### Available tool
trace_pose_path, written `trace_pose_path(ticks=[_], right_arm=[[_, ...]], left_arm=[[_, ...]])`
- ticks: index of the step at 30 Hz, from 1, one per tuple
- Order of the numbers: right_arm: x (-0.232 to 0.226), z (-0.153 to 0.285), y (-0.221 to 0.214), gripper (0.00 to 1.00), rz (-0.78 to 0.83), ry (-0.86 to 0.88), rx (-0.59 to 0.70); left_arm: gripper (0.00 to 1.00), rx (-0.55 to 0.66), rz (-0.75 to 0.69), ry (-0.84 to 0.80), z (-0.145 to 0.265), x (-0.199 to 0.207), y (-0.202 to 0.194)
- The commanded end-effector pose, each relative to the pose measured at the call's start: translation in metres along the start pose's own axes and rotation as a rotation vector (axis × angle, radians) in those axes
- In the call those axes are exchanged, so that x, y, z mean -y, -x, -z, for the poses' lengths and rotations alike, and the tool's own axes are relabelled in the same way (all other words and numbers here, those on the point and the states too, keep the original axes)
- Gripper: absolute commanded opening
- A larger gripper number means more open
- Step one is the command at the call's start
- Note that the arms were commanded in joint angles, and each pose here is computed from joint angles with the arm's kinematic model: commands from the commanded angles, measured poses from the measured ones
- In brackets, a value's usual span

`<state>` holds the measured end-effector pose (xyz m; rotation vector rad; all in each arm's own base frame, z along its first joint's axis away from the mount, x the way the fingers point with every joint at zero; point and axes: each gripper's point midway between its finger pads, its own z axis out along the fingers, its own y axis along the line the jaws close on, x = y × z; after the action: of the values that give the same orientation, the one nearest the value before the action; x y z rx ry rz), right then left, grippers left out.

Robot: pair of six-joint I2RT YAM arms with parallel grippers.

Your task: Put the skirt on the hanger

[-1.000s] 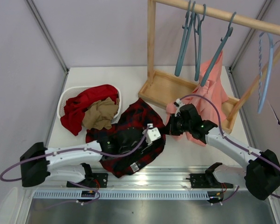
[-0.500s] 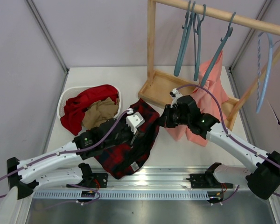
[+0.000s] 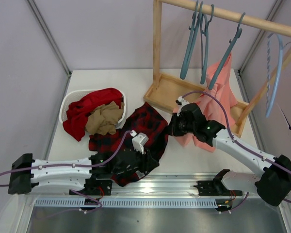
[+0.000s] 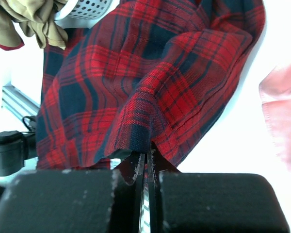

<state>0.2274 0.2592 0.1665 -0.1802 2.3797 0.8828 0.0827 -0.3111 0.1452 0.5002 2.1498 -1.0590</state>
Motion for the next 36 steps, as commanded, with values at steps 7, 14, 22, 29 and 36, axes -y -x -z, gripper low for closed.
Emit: trace_pose_path(ticks=[7, 14, 22, 29, 36], right_arm=[[0.005, 0.014, 0.010, 0.00, 0.019, -0.021, 0.117], [0.005, 0.024, 0.005, 0.00, 0.017, -0.018, 0.130], [0.005, 0.022, 0.000, 0.00, 0.012, 0.000, 0.130], [0.003, 0.019, 0.001, 0.00, 0.012, 0.012, 0.130], [0.006, 0.016, -0.002, 0.00, 0.011, 0.005, 0.122]], left_arm=[[0.43, 0.281, 0.640, 0.203, -0.022, -0.049, 0.008], [0.47, 0.400, 0.807, 0.234, -0.033, -0.069, 0.010], [0.58, 0.512, 0.844, 0.211, -0.041, -0.080, 0.025], [0.56, 0.516, 0.858, 0.219, -0.058, -0.087, 0.025], [0.55, 0.527, 0.860, 0.213, -0.071, -0.090, 0.024]])
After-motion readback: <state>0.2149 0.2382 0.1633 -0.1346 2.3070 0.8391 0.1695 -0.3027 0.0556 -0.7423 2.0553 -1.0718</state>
